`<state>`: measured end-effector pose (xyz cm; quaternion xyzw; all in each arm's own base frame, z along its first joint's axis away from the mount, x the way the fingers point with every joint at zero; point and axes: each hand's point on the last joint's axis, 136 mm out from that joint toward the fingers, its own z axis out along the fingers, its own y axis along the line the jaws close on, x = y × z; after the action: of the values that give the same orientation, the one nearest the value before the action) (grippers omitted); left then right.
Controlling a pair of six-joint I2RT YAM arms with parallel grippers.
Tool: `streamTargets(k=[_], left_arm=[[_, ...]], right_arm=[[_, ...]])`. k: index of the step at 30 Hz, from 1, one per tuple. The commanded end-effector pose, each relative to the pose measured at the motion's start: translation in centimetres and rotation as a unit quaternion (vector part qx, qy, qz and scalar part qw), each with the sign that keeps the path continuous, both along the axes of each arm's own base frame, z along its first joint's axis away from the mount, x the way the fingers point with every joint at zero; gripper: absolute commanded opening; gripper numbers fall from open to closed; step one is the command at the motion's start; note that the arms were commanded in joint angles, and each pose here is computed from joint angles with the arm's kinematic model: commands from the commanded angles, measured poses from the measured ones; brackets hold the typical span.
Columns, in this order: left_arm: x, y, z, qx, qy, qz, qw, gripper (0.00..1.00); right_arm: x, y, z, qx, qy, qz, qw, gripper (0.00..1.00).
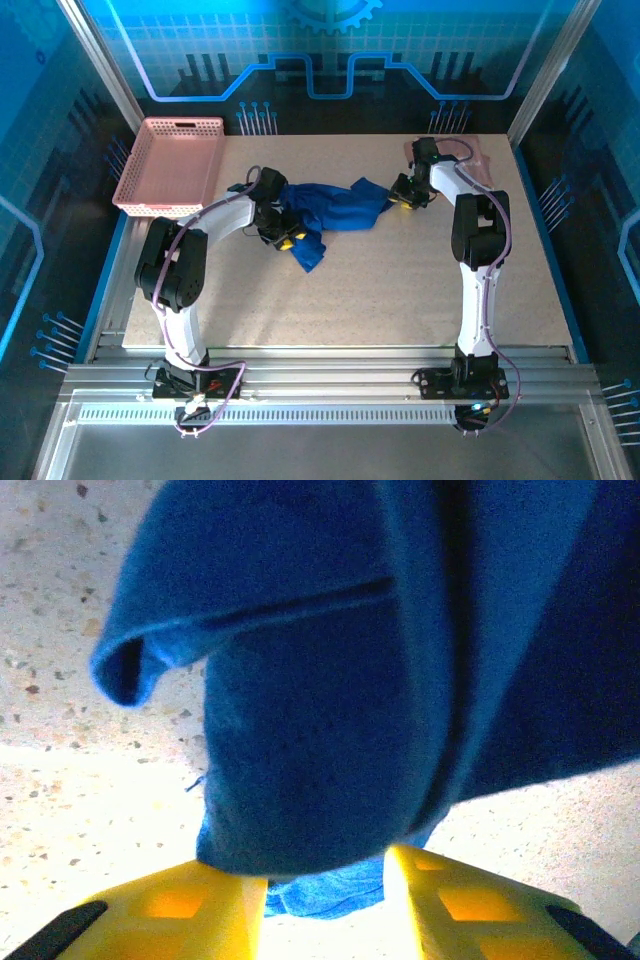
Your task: Fold and stack the t-shirts
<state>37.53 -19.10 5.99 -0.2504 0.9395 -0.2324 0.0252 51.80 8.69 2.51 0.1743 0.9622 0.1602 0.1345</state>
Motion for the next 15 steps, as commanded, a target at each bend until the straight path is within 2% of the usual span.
streamTargets(k=[1, 3, 4, 10, 15], left_arm=[[0.1, -0.9, -0.4, -0.003, 0.002, -0.01, 1.0, 0.3], [0.0, -0.8, -0.6, 0.001, 0.005, -0.011, 1.0, 0.22], [-0.1, -0.7, -0.6, 0.002, 0.005, -0.012, 1.0, 0.19], [-0.6, -0.6, -0.8, 0.0, 0.009, -0.015, 1.0, 0.03], [-0.6, -0.8, -0.2, -0.005, 0.003, -0.021, 1.0, 0.0]], right_arm=[[-0.1, -0.1, -0.9, 0.005, 0.014, -0.007, 1.0, 0.36], [0.0, -0.1, -0.8, 0.005, 0.013, -0.007, 1.0, 0.36], [-0.3, -0.1, -2.0, 0.004, 0.024, -0.008, 1.0, 0.36], [0.1, -0.1, -1.9, 0.006, 0.022, -0.011, 1.0, 0.35], [0.8, 0.3, -1.7, 0.018, 0.017, -0.016, 1.0, 0.35]])
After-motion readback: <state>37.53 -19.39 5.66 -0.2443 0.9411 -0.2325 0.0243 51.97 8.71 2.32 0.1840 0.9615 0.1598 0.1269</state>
